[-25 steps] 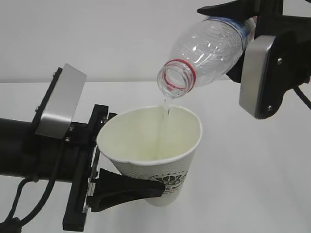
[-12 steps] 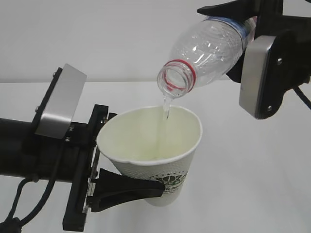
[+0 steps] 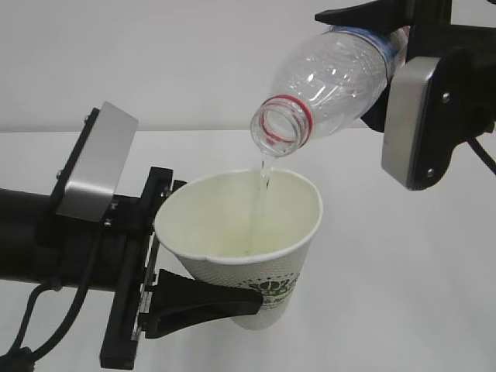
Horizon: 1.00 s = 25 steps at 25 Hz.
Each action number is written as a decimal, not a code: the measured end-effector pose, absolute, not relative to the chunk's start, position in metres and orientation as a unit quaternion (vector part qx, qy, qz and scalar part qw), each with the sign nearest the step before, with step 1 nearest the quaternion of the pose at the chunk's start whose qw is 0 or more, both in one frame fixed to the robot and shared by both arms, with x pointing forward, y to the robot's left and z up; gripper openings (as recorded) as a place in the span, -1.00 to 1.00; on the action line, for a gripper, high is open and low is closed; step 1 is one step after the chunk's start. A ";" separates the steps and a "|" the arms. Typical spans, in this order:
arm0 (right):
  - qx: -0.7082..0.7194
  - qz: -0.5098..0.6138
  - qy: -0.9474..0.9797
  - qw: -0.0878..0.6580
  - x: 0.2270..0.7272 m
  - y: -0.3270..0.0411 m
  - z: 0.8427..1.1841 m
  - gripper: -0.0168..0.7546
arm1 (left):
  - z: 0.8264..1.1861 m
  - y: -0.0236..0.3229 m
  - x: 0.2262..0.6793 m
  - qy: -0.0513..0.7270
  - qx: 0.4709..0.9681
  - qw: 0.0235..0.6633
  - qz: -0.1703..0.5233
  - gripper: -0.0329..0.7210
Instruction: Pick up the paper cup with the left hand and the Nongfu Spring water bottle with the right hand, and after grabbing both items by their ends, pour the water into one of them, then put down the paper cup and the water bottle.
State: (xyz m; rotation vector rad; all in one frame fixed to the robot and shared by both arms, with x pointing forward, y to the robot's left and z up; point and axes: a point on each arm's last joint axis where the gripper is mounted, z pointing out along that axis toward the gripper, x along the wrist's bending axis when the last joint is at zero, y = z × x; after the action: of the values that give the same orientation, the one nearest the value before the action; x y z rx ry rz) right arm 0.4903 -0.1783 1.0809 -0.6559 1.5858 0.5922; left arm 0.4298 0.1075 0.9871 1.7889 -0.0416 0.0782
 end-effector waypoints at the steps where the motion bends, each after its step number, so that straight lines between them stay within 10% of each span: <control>1: -0.285 0.257 0.688 0.616 0.490 -0.178 1.081 0.26 | 0.987 0.108 0.430 -0.018 0.780 0.625 0.034 0.34; 25: -0.288 0.254 0.687 0.617 0.490 -0.178 1.081 0.26 | 0.987 0.108 0.430 -0.018 0.780 0.625 0.034 0.34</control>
State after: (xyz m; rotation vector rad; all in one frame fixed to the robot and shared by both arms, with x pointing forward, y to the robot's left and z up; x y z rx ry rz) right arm 0.4903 -0.1783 1.0809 -0.6633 1.5818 0.5849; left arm 0.4298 0.1075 0.9871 1.7889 -0.0416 0.0782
